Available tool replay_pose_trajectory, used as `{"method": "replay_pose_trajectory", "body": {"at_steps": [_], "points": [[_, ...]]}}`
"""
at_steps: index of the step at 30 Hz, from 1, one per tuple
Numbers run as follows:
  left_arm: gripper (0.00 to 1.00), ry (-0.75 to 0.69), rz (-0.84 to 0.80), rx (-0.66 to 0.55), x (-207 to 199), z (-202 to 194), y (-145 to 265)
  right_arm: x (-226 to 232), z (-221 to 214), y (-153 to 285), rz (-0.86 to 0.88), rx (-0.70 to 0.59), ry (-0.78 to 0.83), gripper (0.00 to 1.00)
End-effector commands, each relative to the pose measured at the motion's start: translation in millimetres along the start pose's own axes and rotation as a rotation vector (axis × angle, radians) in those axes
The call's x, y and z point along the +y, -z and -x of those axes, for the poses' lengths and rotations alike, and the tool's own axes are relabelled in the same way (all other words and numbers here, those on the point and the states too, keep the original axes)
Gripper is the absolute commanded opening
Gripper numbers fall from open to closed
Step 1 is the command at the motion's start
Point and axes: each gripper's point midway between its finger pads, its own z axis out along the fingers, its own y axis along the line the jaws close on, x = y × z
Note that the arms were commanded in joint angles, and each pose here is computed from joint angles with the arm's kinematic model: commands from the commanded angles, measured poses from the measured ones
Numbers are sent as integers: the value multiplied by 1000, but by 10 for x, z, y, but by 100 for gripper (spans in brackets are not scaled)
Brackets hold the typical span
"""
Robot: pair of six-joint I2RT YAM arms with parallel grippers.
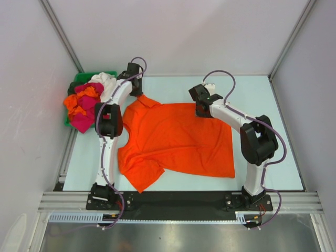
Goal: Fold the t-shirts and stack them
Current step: Grap the side of the flattened tshirt furthest away from the robot with both arms
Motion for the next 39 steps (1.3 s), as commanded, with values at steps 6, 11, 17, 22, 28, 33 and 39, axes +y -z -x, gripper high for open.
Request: {"method": "replay_pose_trajectory", "body": {"at_steps": [6, 11, 17, 22, 28, 33, 39], "points": [[0, 28, 12, -75, 40, 258, 186, 5, 55, 80, 17, -29, -32, 50], [0, 8, -6, -93, -46, 317, 329, -239, 241, 17, -40, -63, -113, 54], [0, -30, -33, -130, -196, 420, 496, -985, 678, -504, -153, -68, -313, 53], [0, -50, -51, -128, -296, 403, 539, -1129, 754, -932, -190, -27, -321, 52], [0, -60, -65, -99, -351, 293, 581, -1076, 661, -1232, -183, 19, -315, 51], [0, -65, -65, -81, -342, 213, 625, -1088, 688, -1346, -177, 14, -341, 50], [0, -65, -68, -61, -349, 134, 615, -1151, 772, -1443, -178, 2, -365, 50]]}}
